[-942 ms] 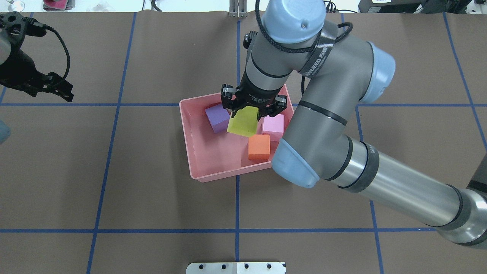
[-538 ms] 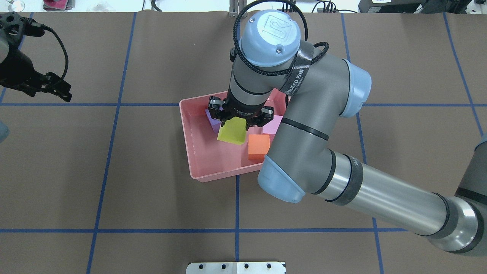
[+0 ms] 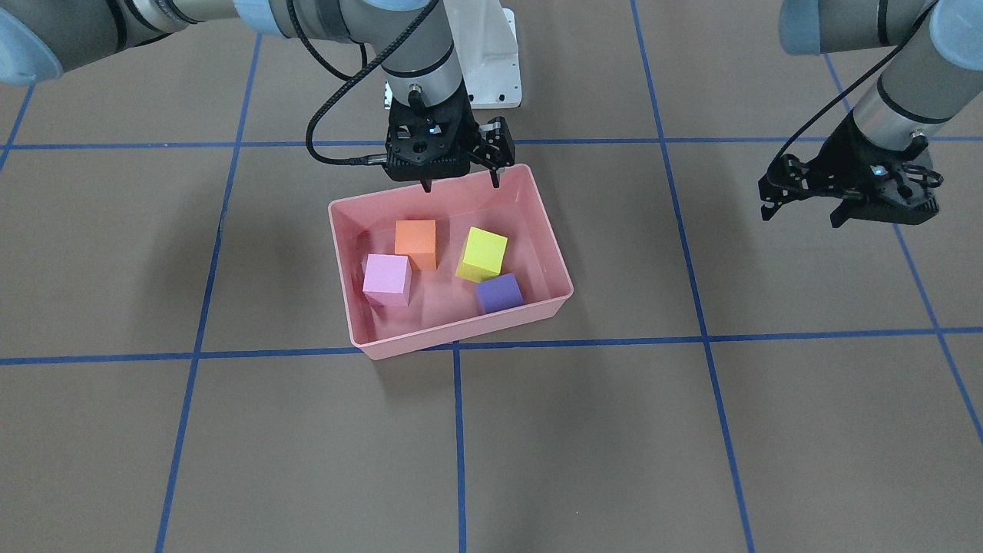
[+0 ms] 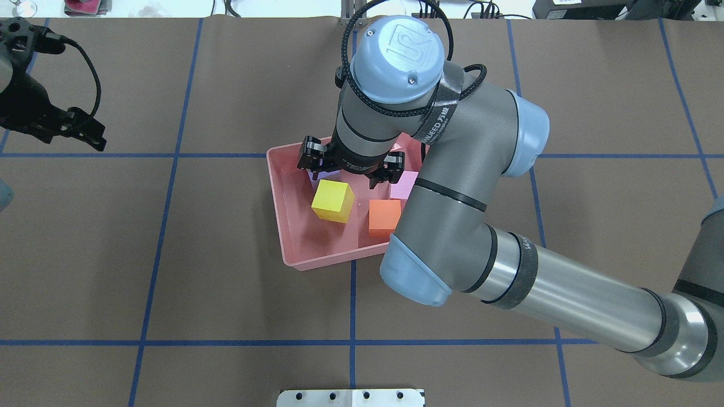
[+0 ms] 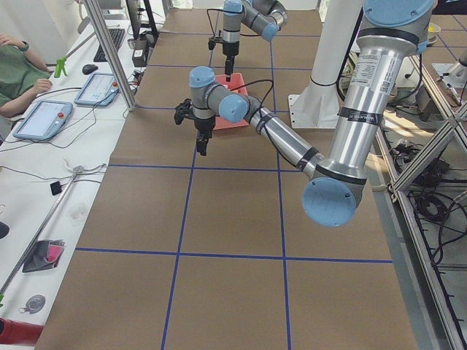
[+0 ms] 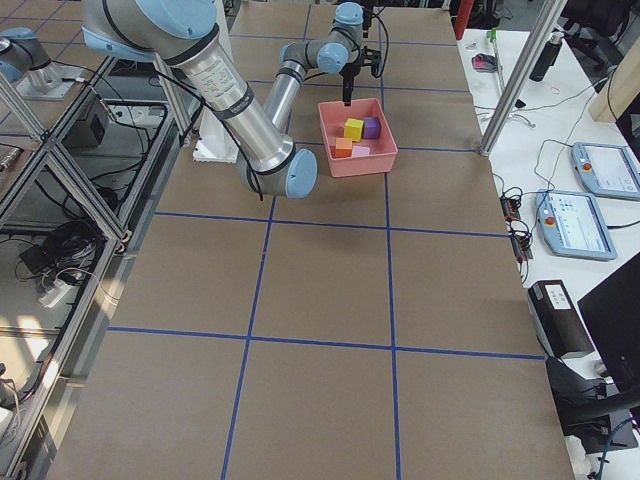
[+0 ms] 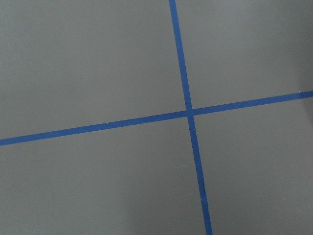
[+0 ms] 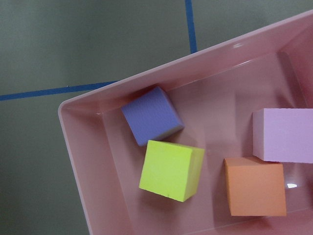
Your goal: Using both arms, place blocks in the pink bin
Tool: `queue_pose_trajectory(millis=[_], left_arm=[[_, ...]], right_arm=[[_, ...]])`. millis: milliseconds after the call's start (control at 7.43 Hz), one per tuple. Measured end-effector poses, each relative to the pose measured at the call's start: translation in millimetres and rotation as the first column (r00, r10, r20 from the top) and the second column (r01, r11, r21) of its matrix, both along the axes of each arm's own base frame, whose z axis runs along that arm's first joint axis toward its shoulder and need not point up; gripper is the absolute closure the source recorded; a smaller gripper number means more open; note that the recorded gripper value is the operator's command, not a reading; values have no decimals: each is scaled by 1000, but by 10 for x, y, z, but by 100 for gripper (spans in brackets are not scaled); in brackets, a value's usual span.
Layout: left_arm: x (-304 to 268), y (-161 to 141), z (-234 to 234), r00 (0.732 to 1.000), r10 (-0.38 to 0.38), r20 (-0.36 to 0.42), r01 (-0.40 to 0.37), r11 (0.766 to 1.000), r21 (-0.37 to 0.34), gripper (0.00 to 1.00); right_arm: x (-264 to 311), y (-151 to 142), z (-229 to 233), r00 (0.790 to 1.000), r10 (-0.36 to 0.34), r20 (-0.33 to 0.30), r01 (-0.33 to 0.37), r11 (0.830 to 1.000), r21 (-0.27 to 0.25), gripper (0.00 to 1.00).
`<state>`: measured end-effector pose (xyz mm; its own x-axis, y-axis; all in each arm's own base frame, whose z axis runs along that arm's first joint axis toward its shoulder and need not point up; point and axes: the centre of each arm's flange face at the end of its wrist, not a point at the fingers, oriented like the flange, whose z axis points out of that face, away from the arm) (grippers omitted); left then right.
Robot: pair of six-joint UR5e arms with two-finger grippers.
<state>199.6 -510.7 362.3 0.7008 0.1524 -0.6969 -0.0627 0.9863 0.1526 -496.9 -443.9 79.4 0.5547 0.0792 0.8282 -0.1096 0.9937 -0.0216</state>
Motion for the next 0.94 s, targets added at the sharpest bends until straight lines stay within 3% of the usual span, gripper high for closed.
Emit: queue_pose_trajectory(millis=[269,404,673,942], left_arm=[[-27,21,87,1000,-7,10,7,1000,-13,0],[-119,17,137,1000,-20,13,20,1000,-14,0],[-496,5,262,1000,-20,23,19,999,34,0],[-942,42,579,997,41,66,-48,993,108,0]], right_arm=[[331,-159,89,1000,22,-9,-22,999,39,0],[874,-381,367,999,25,-36,-23,998,62,0],[2243,-792,1274,990,-71,-122,90,982,165,0],[3392,-973,2291,956,-187,-227,242,938,247,0]])
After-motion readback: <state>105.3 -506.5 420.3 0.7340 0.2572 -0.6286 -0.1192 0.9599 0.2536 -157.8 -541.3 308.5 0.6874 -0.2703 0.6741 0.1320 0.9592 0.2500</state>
